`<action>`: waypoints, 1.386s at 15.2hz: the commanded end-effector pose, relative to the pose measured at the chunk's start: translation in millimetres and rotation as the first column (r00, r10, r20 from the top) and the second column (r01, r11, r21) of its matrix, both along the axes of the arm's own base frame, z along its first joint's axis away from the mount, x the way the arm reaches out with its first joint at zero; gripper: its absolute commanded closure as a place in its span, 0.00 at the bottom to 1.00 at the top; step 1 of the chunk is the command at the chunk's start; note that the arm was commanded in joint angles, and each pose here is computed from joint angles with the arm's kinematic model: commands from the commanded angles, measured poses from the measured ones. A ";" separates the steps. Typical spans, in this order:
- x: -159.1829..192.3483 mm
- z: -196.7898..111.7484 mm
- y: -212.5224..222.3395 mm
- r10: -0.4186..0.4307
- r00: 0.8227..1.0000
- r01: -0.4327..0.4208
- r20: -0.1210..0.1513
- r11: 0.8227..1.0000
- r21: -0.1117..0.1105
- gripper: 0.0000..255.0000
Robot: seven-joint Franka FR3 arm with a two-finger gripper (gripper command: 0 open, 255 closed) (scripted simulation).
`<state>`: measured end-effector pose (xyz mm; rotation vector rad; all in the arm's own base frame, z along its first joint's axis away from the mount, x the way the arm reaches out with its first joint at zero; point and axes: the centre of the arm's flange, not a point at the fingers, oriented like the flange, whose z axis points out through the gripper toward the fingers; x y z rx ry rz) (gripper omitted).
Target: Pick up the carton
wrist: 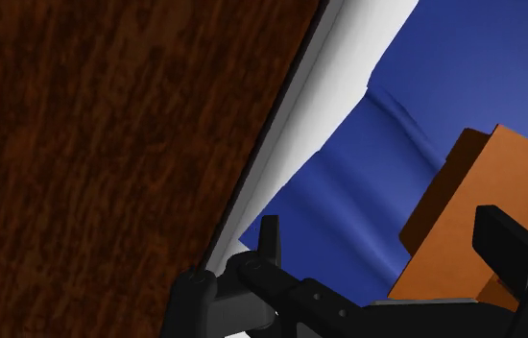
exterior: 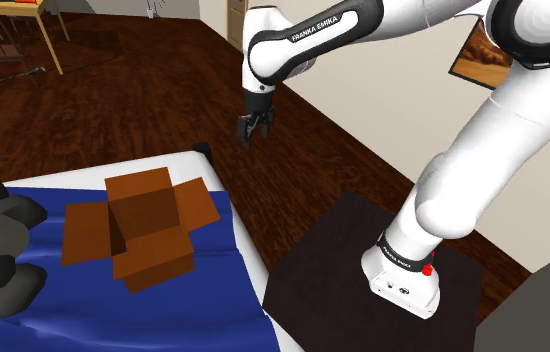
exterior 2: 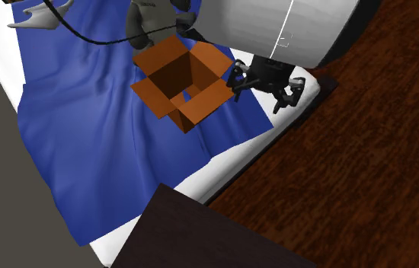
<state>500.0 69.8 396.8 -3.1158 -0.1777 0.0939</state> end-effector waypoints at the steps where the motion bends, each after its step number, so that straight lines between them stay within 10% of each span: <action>1: 16.0 -15.5 11.5 0.024 1.000 -0.024 -0.001 1.000 0.011 0.00; 21: 183.1 -172.5 135.4 0.254 0.967 -0.253 0.000 0.961 0.109 0.00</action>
